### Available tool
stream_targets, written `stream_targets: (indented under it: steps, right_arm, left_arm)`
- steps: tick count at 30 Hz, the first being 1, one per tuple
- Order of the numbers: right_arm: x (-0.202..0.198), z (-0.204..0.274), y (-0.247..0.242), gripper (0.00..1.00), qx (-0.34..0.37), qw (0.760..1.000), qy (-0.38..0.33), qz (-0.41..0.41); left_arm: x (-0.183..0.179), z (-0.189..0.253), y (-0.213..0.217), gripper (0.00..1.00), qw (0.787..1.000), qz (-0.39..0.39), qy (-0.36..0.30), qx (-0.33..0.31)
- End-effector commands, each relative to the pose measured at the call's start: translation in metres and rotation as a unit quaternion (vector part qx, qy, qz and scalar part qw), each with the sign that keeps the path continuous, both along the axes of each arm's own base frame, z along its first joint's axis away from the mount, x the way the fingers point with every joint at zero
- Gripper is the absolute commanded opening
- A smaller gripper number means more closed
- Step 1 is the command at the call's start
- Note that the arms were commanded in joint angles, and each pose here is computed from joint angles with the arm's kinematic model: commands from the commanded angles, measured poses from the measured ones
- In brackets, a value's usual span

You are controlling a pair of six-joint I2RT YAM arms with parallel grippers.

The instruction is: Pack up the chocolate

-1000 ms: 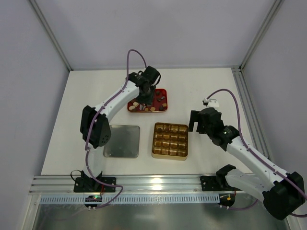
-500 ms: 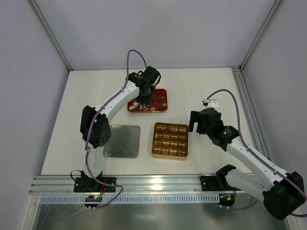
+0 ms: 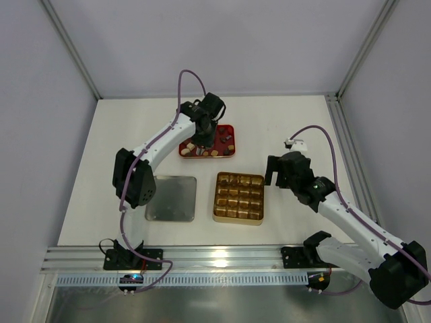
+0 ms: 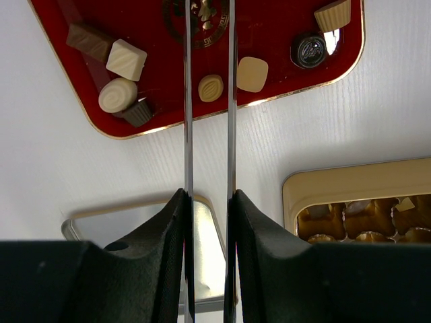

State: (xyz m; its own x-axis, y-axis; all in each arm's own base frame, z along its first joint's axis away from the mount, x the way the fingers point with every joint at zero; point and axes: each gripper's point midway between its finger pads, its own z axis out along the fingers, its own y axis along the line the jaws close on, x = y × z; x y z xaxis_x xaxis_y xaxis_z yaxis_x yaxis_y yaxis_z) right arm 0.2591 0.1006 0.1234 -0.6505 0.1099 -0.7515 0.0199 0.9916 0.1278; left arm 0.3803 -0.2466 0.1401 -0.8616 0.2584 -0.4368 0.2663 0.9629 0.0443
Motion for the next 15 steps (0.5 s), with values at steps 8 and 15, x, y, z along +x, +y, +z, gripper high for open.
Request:
stream_targets:
  steps: [8,15]
  right_arm:
    - [0.0043,0.0077,0.0010,1.00,0.009,1.000,-0.018,-0.003]
    - [0.0032,0.0078,0.0011,1.00,0.011,1.000,-0.018,-0.004]
  left_arm:
    - [0.0066,0.0290,0.0002,0.32,0.999,-0.001,-0.033,-0.019]
    - [0.0016,0.0328,0.0026,0.36,0.999,-0.001,-0.028,-0.018]
